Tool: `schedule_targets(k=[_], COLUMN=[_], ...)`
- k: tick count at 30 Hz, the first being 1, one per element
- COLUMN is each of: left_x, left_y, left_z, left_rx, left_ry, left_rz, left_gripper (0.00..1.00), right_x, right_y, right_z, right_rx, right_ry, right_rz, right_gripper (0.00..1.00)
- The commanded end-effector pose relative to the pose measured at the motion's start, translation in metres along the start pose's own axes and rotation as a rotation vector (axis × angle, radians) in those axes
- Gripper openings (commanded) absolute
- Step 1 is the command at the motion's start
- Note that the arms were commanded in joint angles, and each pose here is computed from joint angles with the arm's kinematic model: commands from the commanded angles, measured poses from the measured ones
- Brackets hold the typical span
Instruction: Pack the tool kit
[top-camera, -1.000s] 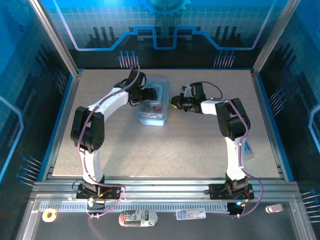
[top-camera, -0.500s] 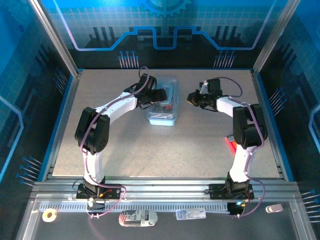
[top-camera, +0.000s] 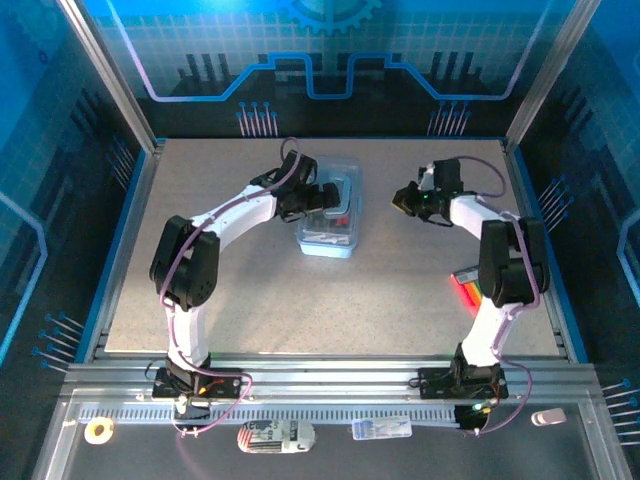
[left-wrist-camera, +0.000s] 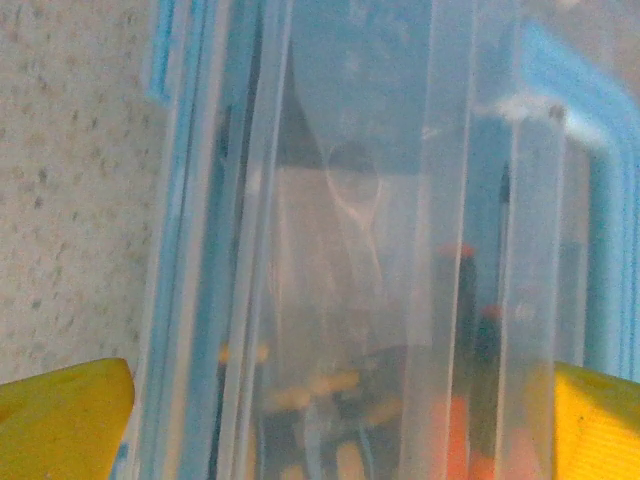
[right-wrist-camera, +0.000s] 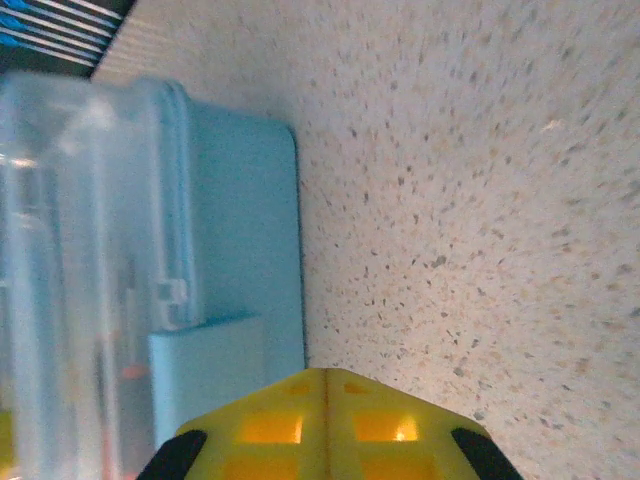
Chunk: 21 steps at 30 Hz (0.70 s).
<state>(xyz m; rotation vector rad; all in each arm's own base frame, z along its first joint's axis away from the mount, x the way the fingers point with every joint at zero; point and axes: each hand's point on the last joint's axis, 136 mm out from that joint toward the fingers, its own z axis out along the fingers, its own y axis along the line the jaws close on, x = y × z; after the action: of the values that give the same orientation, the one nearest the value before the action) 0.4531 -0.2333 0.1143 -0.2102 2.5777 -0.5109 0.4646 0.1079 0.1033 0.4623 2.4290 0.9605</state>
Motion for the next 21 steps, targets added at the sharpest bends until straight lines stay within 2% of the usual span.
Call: schedule_targets(k=[1,5,7,10,11,15,21], left_x=[0.013,-0.014,-0.020,-0.019,-0.017,-0.015,-0.010], left_y=[0.027,0.018,0.013,0.008,0.007,0.026,0.050], left_z=[-0.035,-0.079,-0.097,-0.116,-0.121,-0.142,-0.170], left_rx=[-0.133,-0.132,-0.103,-0.042,-0.028,-0.075,-0.045], left_ry=[0.067,-0.059,-0.106,-0.167,-0.178,-0.276,-0.533], left_rz=[0.044,0.099,0.119,0.129,0.137,0.158,0.193], left_gripper=[0.99,0.99,0.99,0.99,0.99,0.99,0.99], right_x=[-0.013,-0.020,-0.020,-0.017,-0.013,0.005,0.030], right_y=[0.006,0.026,0.039,0.055,0.063,0.089,0.117], right_z=[-0.032,-0.060,-0.074,-0.095,-0.102,-0.126,-0.148], right_rx=[0.024,0.020,0.002,-0.008,-0.023,-0.050,0.200], right_ry=[-0.058,-0.112,-0.132,-0.179,-0.186,-0.218,-0.383], right_rz=[-0.038,-0.100,-0.141,-0.192,-0.218,-0.346,-0.722], right_gripper=[0.11,0.23,0.35,0.68,0.97,1.00,1.00])
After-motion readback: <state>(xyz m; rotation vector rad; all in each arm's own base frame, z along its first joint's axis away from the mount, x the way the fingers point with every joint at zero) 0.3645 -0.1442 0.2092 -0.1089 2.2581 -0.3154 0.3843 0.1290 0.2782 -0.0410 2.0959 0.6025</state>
